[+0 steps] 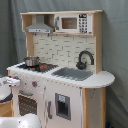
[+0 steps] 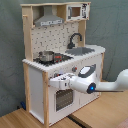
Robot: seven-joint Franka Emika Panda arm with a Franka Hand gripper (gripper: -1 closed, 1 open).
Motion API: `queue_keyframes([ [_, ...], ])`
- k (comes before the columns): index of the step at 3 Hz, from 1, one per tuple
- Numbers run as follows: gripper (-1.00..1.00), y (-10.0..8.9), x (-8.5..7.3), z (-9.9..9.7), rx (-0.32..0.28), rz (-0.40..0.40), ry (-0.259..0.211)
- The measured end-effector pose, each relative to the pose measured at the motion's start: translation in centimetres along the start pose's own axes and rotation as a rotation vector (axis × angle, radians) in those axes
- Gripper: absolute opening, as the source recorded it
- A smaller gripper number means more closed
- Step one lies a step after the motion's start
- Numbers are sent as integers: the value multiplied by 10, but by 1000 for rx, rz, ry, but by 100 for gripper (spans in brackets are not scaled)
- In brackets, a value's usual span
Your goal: Play with the kitchen
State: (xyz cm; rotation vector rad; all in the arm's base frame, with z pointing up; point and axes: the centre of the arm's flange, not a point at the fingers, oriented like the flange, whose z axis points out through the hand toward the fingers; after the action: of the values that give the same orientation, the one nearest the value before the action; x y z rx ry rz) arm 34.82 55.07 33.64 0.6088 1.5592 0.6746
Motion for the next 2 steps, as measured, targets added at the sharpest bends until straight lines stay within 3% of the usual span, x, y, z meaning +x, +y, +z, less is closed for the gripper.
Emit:
queue_keyframes([
  [1, -100, 0, 0, 0, 0, 0, -1],
  [2, -100, -9, -7, 2, 26, 12, -47],
])
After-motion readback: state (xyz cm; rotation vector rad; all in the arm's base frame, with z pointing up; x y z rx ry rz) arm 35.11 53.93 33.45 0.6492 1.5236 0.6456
